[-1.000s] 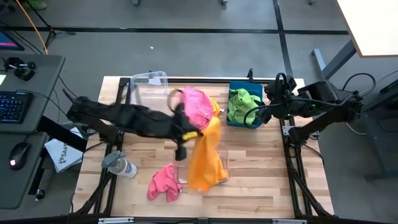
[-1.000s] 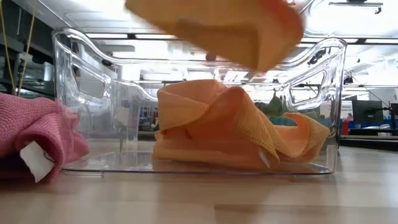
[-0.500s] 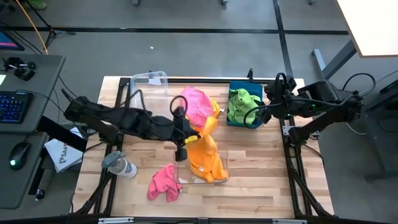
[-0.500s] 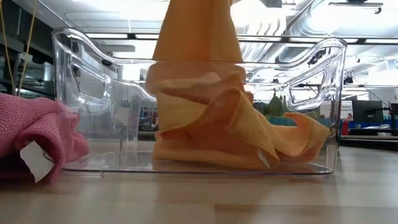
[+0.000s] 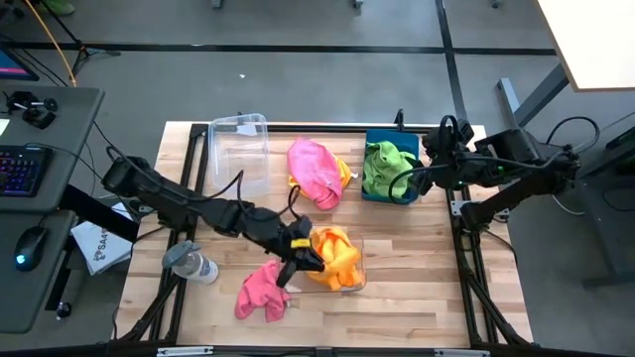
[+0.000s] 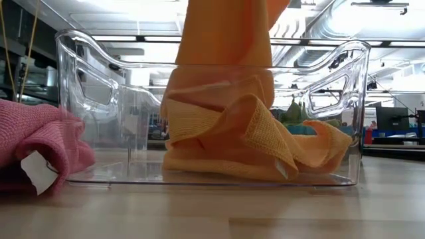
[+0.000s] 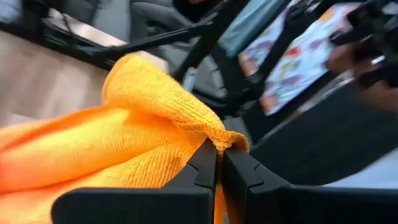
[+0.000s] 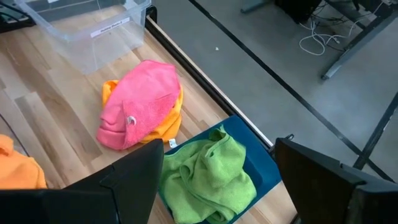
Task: Sort microfiber towel by color & place in baskets
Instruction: Put the bottom yellow microfiber towel into the bottom transparent bin
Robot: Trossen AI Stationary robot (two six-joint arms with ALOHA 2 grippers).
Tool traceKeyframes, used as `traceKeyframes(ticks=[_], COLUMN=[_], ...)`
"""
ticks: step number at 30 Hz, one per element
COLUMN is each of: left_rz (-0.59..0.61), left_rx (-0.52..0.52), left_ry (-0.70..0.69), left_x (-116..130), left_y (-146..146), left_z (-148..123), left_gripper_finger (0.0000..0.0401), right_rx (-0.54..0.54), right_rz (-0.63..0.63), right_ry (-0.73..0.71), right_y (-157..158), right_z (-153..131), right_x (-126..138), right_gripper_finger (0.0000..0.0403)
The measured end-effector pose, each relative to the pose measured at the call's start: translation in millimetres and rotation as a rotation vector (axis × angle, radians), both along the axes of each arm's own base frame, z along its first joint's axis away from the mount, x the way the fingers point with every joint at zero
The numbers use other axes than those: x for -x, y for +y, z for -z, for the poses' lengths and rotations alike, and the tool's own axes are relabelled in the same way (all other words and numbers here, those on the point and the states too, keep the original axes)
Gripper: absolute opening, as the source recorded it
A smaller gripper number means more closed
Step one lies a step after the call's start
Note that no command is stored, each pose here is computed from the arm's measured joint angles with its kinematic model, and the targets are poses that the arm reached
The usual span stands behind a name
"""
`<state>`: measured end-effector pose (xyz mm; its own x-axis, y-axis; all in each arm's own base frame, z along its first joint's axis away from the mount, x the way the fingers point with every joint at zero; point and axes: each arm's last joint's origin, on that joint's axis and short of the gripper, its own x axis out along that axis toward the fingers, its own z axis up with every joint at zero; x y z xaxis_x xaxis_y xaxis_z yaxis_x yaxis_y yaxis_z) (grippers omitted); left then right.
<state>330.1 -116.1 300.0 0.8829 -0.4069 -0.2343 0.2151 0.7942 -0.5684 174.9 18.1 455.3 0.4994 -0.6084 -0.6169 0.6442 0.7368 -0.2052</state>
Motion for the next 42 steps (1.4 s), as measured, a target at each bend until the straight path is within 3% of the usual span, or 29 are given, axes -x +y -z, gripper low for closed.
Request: traceKeyframes(ticks=[7, 10, 13, 17, 25, 30, 36, 42], left_rz=[-0.007, -0.064, -0.138, -0.167, -0.167, -0.091, 0.044, 0.201], left_rx=[0.26, 0.324, 0.337, 0.246, 0.042, -0.05, -0.143, -0.28], left_ry=[0.029, 0.152, 0.325, 0.445, 0.522, 0.43, 0.422, 0.435], left_x=[9.3, 15.6, 16.2, 7.8, -12.9, -18.2, -25.5, -28.5], left_y=[23.5, 29.3, 31.2, 24.0, 18.9, 17.5, 15.6, 11.3], left_z=[55.9, 87.4, 113.1, 124.1, 111.9, 94.1, 71.3, 25.4], left_gripper_finger=[0.0, 0.0, 0.0, 0.0, 0.0, 0.0011, 0.0089, 0.019], right_rx=[-0.001, -0.006, -0.005, 0.004, -0.006, -0.024, -0.042, -0.138], right_rz=[0.004, 0.009, 0.01, 0.02, 0.035, 0.043, 0.037, -0.016], right_ry=[0.0, -0.005, -0.006, -0.012, -0.025, -0.036, -0.039, -0.043], right_y=[-0.8, -0.8, -0.8, -1.2, -1.2, -1.0, -0.5, 2.4], right_z=[0.0, 0.1, 0.0, -0.2, -0.3, -0.2, 0.0, 0.5], right_x=[-0.1, -0.2, -0.2, -0.3, -0.2, -0.2, -0.8, -3.3], right_gripper_finger=[0.0304, 0.0304, 0.0304, 0.0304, 0.0304, 0.0304, 0.0304, 0.0304])
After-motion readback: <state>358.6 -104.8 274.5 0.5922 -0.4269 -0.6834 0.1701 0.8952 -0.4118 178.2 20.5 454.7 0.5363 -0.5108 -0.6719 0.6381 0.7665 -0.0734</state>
